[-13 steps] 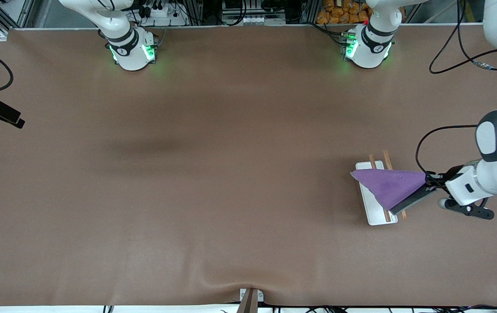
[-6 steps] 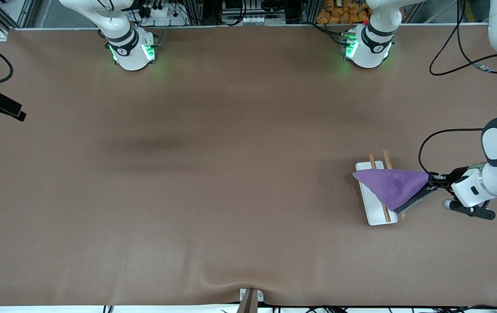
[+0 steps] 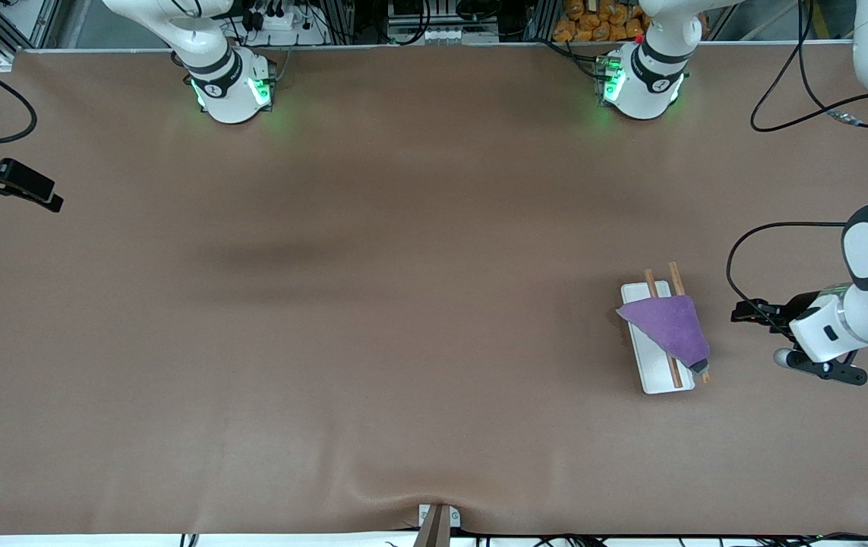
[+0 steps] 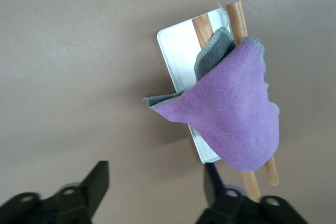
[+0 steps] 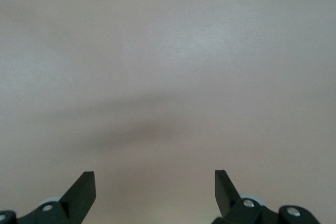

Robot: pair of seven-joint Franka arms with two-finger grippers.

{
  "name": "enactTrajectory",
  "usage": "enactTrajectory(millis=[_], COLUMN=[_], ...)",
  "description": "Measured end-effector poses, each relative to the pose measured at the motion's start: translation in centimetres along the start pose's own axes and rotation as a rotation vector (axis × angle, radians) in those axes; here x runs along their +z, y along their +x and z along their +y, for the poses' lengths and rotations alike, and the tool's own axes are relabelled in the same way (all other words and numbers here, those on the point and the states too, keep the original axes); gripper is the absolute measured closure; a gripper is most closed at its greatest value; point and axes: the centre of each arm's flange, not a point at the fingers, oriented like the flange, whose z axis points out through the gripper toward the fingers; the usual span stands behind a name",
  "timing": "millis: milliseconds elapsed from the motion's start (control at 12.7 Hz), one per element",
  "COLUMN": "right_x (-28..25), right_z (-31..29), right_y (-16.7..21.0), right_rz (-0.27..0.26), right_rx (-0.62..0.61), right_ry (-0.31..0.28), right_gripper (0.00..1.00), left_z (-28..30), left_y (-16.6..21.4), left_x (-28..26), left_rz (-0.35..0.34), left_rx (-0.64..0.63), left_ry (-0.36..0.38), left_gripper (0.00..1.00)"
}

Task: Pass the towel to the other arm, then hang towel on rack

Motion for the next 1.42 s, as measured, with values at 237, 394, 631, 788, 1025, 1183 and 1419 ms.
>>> enactTrajectory(millis=[237,394,631,788,1025,1183,1419], right_x=[0.0,0.0,0.0,0.0,0.0,0.0,0.0], right_z=[0.0,0.0,0.0,0.1,0.1,0.1,0.2], right_y=[0.0,0.0,0.0,0.0,0.0,0.1,0.1], right_rz=[0.001,0.002,0.002,0.002,0.002,0.002,0.002], right_rx=[0.0,0.001,0.001,0.001,0.002,0.003,0.004], right_ry=[0.0,0.0,0.0,0.0,0.0,0.0,0.0], right_gripper=[0.0,0.0,0.0,0.0,0.0,0.0,0.0], left_z=[1.8,5.6,10.7,10.5,9.9,10.9,13.4], left_y=[-1.1,-2.2,-3.7,-4.7,-6.1,-7.6,-10.2], left_x=[-4.6,-9.0,-14.1,-16.2,-18.7,-20.5,-22.9], left_rz=[0.001,0.015,0.064,0.076,0.073,0.068,0.08], left_rx=[-0.053,-0.162,-0.265,-0.276,-0.292,-0.289,-0.272], left_ry=[0.009,0.026,0.056,0.077,0.084,0.091,0.106], left_gripper=[0.0,0.0,0.0,0.0,0.0,0.0,0.0])
